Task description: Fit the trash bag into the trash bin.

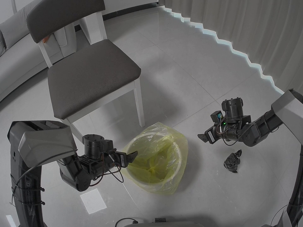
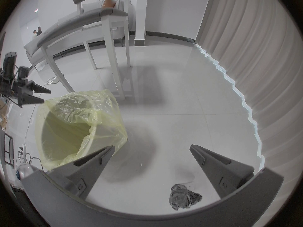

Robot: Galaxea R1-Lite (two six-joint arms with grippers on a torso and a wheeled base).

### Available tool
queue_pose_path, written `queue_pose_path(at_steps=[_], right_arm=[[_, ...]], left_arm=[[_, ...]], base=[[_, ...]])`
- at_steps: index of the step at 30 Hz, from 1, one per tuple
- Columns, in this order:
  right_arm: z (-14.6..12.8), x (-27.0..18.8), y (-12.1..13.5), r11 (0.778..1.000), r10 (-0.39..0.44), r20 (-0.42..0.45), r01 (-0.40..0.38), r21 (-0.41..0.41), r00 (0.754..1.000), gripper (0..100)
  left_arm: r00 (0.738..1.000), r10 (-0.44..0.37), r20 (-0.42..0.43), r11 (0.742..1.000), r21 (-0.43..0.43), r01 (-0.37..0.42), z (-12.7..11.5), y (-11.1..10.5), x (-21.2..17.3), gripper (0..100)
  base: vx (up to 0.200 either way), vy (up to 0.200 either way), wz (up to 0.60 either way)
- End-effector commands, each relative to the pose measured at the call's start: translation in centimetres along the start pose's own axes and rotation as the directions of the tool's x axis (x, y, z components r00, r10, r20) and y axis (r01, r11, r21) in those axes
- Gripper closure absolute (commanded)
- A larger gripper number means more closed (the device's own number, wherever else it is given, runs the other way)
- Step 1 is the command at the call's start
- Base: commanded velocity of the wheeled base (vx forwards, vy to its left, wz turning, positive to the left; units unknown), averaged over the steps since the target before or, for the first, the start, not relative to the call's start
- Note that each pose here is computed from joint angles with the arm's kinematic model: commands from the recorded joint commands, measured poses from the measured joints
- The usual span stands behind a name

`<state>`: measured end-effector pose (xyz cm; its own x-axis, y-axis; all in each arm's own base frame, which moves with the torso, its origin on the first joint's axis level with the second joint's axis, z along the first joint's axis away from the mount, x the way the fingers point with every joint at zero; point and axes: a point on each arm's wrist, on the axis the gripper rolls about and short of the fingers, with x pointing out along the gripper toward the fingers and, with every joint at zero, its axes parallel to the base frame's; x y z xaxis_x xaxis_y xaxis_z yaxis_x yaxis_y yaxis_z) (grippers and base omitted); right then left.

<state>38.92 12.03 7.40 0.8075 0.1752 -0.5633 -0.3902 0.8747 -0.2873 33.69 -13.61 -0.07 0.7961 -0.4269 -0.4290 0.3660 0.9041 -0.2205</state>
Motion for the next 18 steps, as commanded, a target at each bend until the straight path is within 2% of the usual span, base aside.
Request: queue_pose_path(at_steps=[1,3,4,5,8,14,17,18], right_arm=[[0.7,-3.4,-0.2,1.0,-0.012,0.031,0.012,-0.004,0.999,0],[0.6,-3.9,-0.2,1.0,-0.011,0.033,0.011,-0.007,0.999,0],[0.6,-3.9,-0.2,1.0,-0.011,0.033,0.011,-0.007,0.999,0],[0.9,-4.3,-0.3,1.0,-0.006,0.044,0.006,-0.006,0.999,0],[1.0,-4.6,-0.4,1.0,-0.006,0.049,0.006,-0.006,0.999,0],[0.5,-4.7,-0.5,1.0,0.0,0.037,0.0,-0.004,0.999,0],[0.5,-4.8,-0.5,1.0,0.013,0.043,-0.013,-0.004,0.999,0],[0.5,-4.8,-0.5,1.0,0.013,0.043,-0.013,-0.004,0.999,0]], left_arm=[[0.999,-0.007,-0.042,0.994,0.104,0.011,-2.2,-1.7,1.1,0],[1.0,-0.005,-0.02,0.985,0.174,0.008,-2.3,-2.4,1.5,0],[1.0,-0.005,-0.02,0.985,0.174,0.008,-2.3,-2.4,1.5,0],[1.0,-0.017,-0.007,0.975,0.223,0.018,-2.7,-2.9,2.1,0],[1.0,-0.008,0.004,0.956,0.295,0.006,-3.0,-3.2,2.7,0],[1.0,0.019,0.011,0.896,0.444,-0.022,-4.3,-2.9,4.3,0],[0.998,0.056,0.041,0.872,0.485,-0.069,-4.4,-2.8,5.5,0],[0.998,0.056,0.041,0.872,0.485,-0.069,-4.4,-2.8,5.5,0]], base=[[0.0,0.0,0.0],[0.0,0.0,0.0],[0.0,0.0,0.0],[0.0,0.0,0.0],[0.0,0.0,0.0],[0.0,0.0,0.0],[0.0,0.0,0.0],[0.0,0.0,0.0]])
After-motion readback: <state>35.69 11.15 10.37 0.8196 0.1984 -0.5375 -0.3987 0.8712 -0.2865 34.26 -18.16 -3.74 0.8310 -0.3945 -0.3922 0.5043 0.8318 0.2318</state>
